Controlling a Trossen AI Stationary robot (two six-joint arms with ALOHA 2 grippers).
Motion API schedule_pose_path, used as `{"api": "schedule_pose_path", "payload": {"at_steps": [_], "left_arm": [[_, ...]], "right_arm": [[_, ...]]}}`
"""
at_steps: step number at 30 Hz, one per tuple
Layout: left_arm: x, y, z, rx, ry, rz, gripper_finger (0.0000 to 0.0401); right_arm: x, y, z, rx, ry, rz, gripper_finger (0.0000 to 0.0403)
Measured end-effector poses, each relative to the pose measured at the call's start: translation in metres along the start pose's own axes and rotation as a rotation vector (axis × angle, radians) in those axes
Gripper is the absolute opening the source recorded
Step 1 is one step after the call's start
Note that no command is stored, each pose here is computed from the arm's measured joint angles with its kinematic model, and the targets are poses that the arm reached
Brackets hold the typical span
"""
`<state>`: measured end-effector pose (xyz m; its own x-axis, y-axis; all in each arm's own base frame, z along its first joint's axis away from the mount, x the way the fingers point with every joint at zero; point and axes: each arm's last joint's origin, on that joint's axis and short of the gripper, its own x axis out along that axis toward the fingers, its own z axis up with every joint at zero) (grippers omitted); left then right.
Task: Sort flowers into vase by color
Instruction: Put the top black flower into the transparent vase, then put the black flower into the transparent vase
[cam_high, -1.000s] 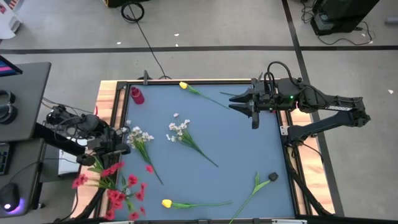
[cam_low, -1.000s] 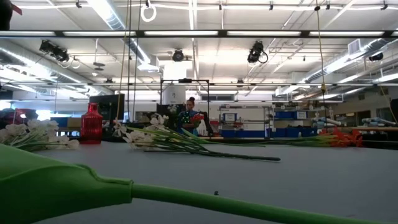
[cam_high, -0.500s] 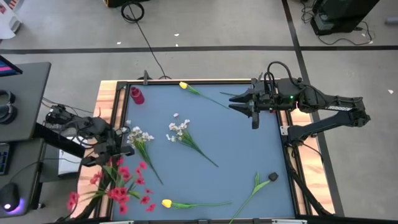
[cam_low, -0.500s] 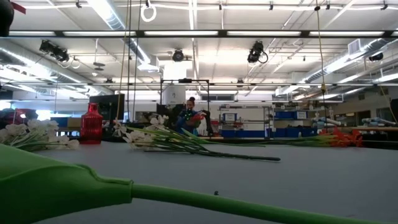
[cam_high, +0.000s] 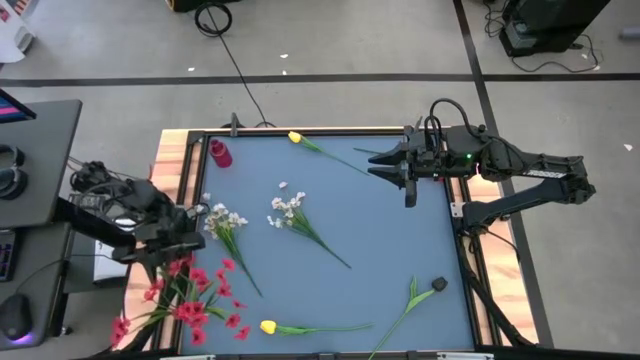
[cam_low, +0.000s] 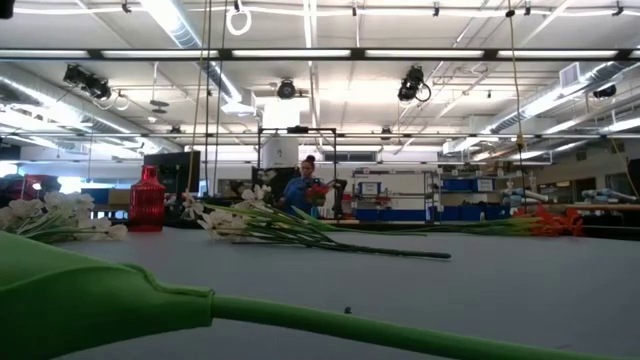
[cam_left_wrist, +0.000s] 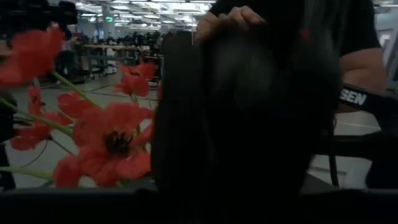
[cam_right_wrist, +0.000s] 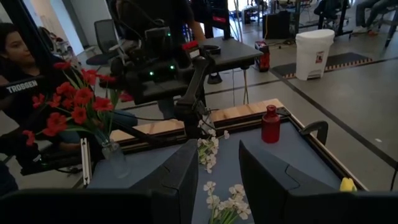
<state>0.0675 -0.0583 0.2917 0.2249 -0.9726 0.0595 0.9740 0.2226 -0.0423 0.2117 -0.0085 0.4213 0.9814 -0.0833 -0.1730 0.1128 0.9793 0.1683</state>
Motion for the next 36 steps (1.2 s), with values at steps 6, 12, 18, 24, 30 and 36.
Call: {"api": "schedule_pose_path", "payload": {"at_steps": [6,12,18,24,30,36], "left_arm": [[0.003,0.002,0.017,-0.017,-0.010,0.005,0.0248],[0.006,0.002,0.043,-0.012,-0.038,0.002,0.0308],[0.004,-0.001,0.069,-0.021,-0.010,0.078,0.0313],[-0.004,-0.003,0.095,-0.119,0.102,0.372,0.0312],[0.003,0.012,0.108,-0.228,0.134,0.564,0.0292],[0.013,0.038,0.112,-0.303,0.165,0.702,0.0255]], "right_arm": [[0.000,0.000,0.000,0.000,0.000,0.000,0.0126],[0.000,0.000,0.000,0.000,0.000,0.000,0.0126],[0.000,0.000,0.000,0.000,0.000,-0.001,0.0126],[0.000,0.000,0.000,0.000,0.000,0.000,0.0126],[0.000,0.000,0.000,0.000,0.000,0.000,0.0126],[0.000,0.000,0.000,0.000,0.000,0.000,0.0126]]}}
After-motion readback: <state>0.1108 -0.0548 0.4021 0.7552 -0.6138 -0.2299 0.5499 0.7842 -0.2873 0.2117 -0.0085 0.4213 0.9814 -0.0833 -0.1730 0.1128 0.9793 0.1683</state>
